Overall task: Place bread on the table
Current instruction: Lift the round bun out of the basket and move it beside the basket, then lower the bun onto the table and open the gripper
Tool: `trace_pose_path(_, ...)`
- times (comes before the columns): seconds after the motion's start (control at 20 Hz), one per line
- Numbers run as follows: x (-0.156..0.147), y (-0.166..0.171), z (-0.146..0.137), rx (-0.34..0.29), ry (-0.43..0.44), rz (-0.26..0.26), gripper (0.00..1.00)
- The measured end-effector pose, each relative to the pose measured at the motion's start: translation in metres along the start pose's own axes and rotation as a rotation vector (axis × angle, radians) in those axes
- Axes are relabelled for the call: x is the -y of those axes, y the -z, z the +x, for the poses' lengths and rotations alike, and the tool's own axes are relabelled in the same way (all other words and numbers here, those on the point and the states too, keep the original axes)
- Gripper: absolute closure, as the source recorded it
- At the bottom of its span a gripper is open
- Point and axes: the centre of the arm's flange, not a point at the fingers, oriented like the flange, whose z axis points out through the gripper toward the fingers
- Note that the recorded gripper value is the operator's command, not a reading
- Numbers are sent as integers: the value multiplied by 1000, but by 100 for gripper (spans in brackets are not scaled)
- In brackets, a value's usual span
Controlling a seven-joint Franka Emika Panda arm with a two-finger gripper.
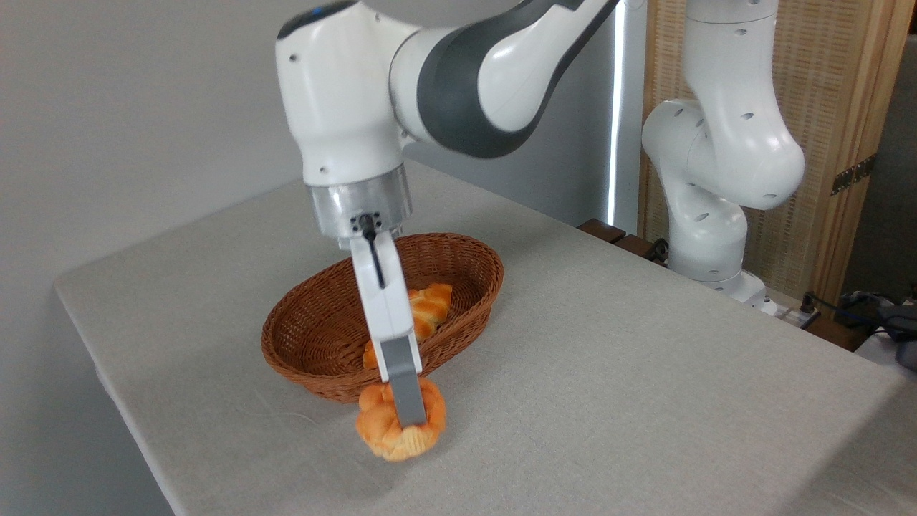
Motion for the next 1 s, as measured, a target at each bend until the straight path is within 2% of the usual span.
trace_pose_path(0.05, 2, -5, 2, 10, -8, 5, 1)
trace_pose_path(0.3, 6, -19, 7, 19, -19, 13, 0)
trace_pose_path(1.0, 7, -16, 7, 17, -16, 19, 0)
